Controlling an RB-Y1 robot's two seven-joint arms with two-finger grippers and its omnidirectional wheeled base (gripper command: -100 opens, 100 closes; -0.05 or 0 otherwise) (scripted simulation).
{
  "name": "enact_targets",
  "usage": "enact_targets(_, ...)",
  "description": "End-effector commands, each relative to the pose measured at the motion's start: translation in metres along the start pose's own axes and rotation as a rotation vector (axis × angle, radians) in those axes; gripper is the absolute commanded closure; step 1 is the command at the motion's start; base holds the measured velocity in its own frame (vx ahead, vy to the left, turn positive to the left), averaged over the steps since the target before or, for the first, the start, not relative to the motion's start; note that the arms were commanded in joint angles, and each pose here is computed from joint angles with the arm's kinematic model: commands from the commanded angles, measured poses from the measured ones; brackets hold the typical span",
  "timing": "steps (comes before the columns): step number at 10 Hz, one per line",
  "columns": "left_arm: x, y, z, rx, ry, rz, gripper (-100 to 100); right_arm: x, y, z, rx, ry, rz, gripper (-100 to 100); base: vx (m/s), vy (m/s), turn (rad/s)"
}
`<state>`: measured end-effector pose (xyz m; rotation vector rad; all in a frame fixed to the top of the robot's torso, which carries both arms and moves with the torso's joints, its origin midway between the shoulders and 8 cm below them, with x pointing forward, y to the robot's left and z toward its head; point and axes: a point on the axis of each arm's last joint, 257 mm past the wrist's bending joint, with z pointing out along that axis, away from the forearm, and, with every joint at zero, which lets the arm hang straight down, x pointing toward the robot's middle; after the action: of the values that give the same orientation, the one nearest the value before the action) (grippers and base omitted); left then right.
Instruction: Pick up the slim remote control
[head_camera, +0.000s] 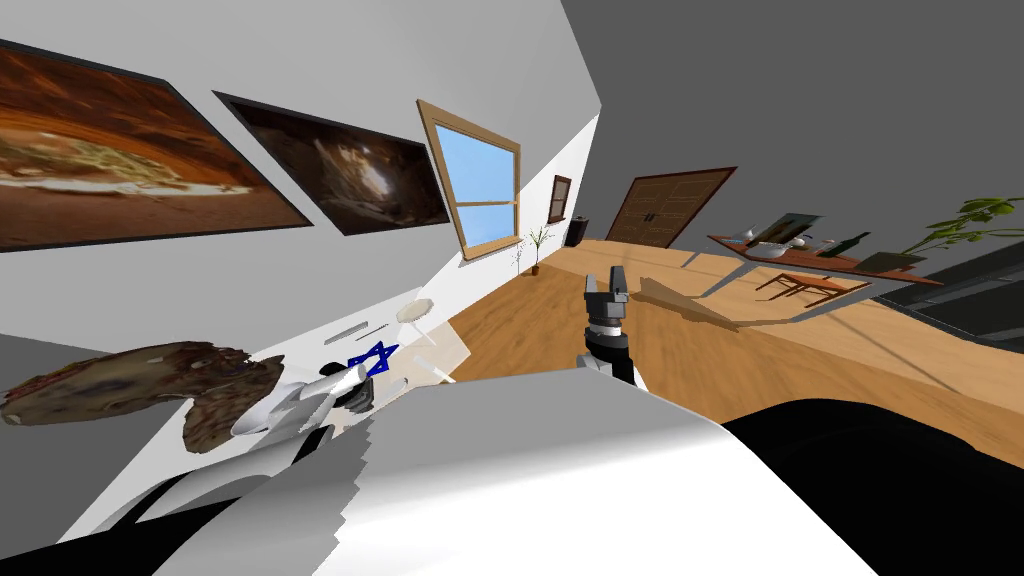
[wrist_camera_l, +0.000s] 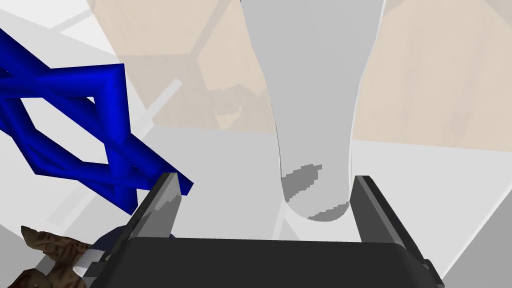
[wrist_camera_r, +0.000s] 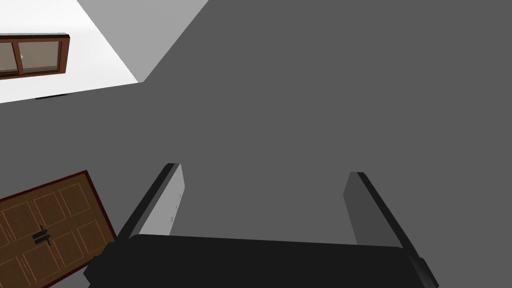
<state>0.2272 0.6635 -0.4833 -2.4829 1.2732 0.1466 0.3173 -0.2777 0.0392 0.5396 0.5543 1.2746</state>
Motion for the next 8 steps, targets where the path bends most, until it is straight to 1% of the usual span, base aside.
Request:
enact_targets(1, 0.001, 0.018, 0.004, -0.061, 0.014, -0.034, -100, 0.0, 0.0, 0.0, 0.0, 0.0, 0.0, 0, -0.014, 0.052, -0.101)
enact_targets(2, 0.002, 0.031, 0.005, -0.106, 0.026, -0.059, -100, 0.0, 0.0, 0.0, 0.0, 0.0, 0.0, 0, -0.021, 0.07, -0.12)
enact_targets(3, 0.002, 0.031, 0.005, -0.106, 0.026, -0.059, -100, 0.0, 0.0, 0.0, 0.0, 0.0, 0.0, 0, -0.01, 0.052, -0.056)
enact_targets(5, 0.007, 0.053, 0.007, -0.177, 0.051, -0.099, -100, 0.0, 0.0, 0.0, 0.0, 0.0, 0.0, 0, 0.0, 0.051, -0.098)
enact_targets(6, 0.007, 0.053, 0.007, -0.177, 0.051, -0.099, -100, 0.0, 0.0, 0.0, 0.0, 0.0, 0.0, 0, -0.006, 0.048, -0.03)
enact_targets(7, 0.013, 0.068, 0.007, -0.228, 0.073, -0.128, -100, 0.0, 0.0, 0.0, 0.0, 0.0, 0.0, 0, -0.019, 0.066, -0.098)
enact_targets(8, 0.014, 0.066, 0.006, -0.224, 0.074, -0.126, -100, 0.0, 0.0, 0.0, 0.0, 0.0, 0.0, 0, -0.008, 0.061, -0.053)
